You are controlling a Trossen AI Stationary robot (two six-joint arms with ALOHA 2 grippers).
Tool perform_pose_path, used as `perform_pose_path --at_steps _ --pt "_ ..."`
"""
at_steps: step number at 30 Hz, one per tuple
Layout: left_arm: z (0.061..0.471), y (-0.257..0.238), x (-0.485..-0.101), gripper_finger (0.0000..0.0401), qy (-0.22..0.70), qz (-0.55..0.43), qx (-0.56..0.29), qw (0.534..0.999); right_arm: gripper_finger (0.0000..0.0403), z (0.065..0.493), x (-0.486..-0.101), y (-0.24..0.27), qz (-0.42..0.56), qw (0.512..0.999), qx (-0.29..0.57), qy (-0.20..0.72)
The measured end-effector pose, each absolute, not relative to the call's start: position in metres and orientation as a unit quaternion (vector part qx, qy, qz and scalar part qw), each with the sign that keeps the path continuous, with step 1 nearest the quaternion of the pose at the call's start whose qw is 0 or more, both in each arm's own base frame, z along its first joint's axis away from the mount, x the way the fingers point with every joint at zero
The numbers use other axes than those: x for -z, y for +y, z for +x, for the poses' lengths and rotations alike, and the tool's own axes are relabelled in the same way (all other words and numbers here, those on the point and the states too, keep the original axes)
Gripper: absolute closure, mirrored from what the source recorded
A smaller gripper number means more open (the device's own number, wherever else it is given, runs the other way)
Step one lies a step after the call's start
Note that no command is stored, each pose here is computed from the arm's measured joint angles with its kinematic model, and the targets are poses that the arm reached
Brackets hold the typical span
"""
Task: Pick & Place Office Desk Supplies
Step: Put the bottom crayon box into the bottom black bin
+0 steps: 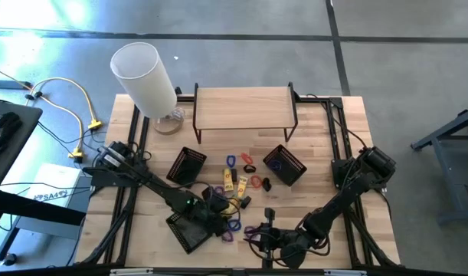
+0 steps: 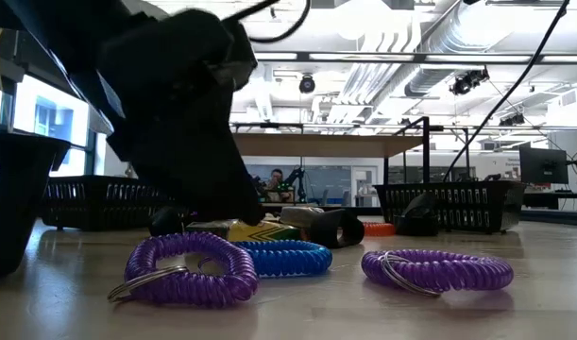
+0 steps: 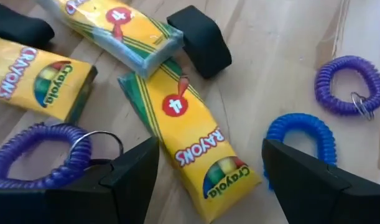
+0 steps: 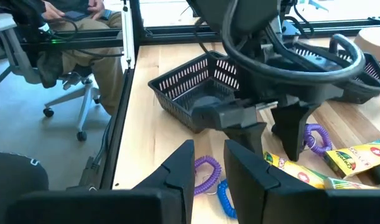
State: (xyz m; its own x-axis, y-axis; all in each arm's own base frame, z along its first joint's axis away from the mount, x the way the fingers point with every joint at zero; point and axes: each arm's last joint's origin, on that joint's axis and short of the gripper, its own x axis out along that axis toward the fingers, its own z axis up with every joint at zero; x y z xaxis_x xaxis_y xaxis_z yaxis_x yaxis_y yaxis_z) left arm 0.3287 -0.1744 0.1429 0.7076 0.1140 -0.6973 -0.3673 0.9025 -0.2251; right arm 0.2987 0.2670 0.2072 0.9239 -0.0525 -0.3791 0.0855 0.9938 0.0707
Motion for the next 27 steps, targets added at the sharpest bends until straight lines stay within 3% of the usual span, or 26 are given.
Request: perform_pose_path --at_steps 16,27 --pt "0.331 -0.165 -0.128 0.0133 0.398 -0.185 -0.151 0.886 0.0329 0.299 -0.207 0.267 0.043 0.980 0.035 0.192" --pt "0.328 -0.166 -0.125 0.0213 0.413 -0.157 -0.142 0.886 0.0329 0.299 -0.207 0.267 0.043 0.980 0.035 0.192"
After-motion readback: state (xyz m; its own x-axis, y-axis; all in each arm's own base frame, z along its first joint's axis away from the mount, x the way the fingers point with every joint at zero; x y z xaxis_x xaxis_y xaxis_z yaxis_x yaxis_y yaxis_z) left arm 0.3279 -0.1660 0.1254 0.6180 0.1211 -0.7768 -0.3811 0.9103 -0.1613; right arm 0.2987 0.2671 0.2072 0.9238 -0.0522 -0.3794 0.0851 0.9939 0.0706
